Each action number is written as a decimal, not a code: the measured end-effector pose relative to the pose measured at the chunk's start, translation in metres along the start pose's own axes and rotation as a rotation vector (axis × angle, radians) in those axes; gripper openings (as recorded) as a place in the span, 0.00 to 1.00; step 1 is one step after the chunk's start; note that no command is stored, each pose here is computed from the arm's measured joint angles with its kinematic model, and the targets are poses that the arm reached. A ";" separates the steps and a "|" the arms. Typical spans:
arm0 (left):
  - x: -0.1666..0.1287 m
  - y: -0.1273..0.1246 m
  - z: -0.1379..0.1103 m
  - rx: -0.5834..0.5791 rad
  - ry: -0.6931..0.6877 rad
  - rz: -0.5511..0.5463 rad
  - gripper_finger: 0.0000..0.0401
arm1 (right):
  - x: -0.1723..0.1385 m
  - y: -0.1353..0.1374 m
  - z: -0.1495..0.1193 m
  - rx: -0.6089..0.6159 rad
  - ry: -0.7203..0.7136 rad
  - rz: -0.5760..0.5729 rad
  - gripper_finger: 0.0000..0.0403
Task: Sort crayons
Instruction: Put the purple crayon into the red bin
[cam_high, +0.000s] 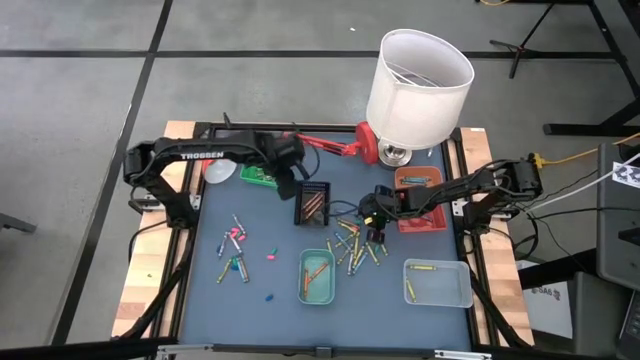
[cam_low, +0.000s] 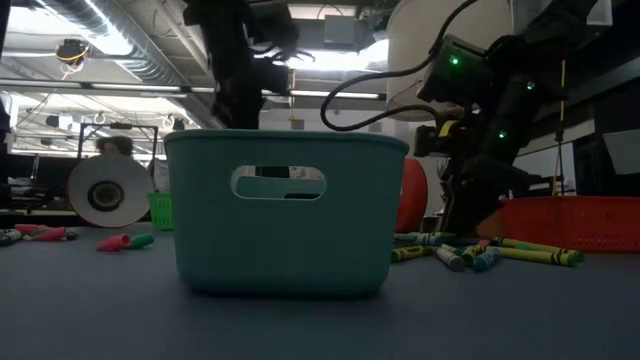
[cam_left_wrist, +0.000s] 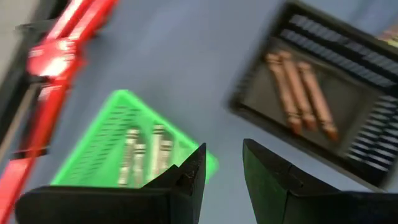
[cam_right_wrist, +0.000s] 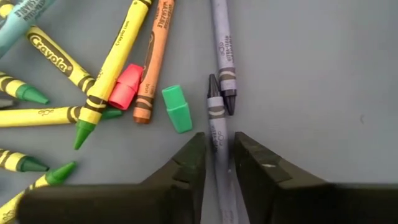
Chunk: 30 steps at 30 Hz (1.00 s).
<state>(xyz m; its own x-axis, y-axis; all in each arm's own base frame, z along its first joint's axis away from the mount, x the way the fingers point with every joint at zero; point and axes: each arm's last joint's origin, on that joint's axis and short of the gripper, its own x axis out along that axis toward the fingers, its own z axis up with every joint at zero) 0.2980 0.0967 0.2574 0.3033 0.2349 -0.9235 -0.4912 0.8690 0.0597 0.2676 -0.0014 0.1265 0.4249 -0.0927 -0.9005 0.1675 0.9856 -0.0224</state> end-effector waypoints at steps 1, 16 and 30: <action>-0.001 -0.005 -0.001 0.016 0.002 -0.018 0.22 | 0.000 0.000 0.000 0.000 0.001 0.001 0.18; -0.017 -0.087 -0.028 0.123 0.012 -0.159 0.22 | 0.000 0.000 0.000 -0.002 0.003 0.001 0.05; -0.032 -0.135 -0.061 0.058 0.073 -0.198 0.22 | -0.006 0.001 0.006 -0.002 0.032 0.033 0.04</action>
<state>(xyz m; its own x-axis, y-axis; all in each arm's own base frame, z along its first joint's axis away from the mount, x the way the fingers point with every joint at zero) 0.3042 -0.0547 0.2557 0.3282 0.0262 -0.9443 -0.3796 0.9190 -0.1064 0.2704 -0.0003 0.1347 0.4012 -0.0560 -0.9143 0.1523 0.9883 0.0063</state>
